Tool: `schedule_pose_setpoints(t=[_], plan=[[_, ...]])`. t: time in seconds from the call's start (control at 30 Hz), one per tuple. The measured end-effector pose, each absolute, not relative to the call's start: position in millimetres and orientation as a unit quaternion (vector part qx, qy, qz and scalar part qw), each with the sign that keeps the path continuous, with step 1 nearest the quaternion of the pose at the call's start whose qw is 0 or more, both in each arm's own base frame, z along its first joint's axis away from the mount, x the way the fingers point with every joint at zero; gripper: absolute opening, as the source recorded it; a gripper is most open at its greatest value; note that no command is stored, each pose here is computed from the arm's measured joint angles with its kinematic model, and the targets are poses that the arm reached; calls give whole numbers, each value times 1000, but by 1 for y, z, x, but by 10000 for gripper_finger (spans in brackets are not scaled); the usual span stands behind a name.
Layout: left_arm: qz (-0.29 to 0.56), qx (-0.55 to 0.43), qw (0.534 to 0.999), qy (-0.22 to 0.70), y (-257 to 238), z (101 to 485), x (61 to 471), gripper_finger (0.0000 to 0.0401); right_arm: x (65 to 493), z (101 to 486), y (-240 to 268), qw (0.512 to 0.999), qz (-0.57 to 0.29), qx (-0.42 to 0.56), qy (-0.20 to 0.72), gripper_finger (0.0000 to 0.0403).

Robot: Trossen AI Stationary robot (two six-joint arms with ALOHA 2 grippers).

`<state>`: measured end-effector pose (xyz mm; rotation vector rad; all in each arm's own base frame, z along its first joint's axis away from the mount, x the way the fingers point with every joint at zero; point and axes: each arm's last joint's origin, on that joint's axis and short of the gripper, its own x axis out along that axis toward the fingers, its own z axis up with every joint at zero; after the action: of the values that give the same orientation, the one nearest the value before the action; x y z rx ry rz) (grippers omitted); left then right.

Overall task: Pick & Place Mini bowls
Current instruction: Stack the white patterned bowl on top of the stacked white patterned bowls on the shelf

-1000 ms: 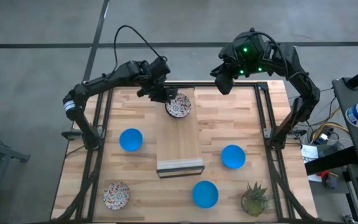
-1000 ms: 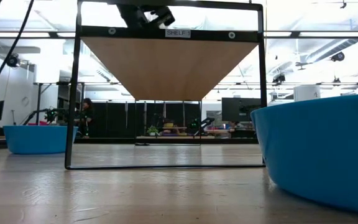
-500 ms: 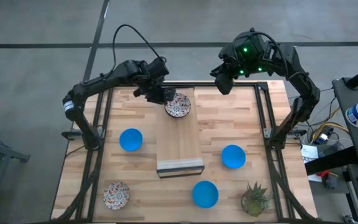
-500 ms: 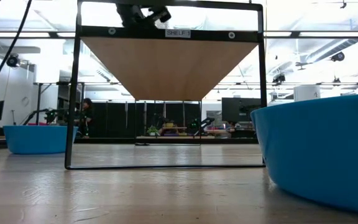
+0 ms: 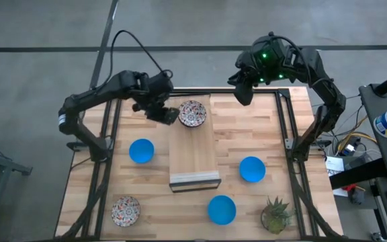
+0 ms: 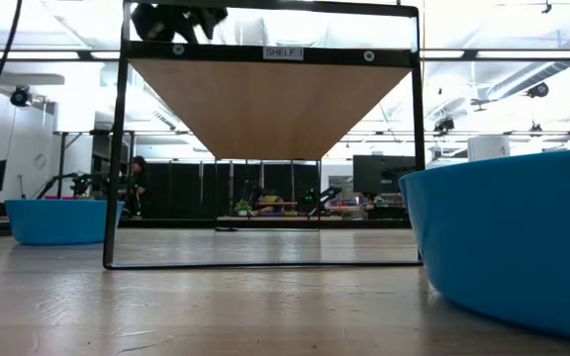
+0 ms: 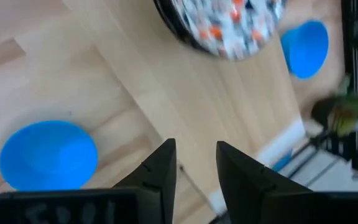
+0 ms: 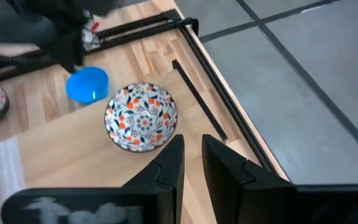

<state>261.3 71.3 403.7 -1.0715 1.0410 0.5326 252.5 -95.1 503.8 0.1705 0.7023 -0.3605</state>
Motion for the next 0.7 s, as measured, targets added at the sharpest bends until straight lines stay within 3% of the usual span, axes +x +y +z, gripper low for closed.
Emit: schedule_pose_setpoints(t=[0.43,0.7], plan=[[134,-363,731,562,-5,416,233,106,249,495,-84,901,-147,65,402,52],[66,-281,729,620,-60,399,219,106,252,486,-80,872,-197,156,420,52]])
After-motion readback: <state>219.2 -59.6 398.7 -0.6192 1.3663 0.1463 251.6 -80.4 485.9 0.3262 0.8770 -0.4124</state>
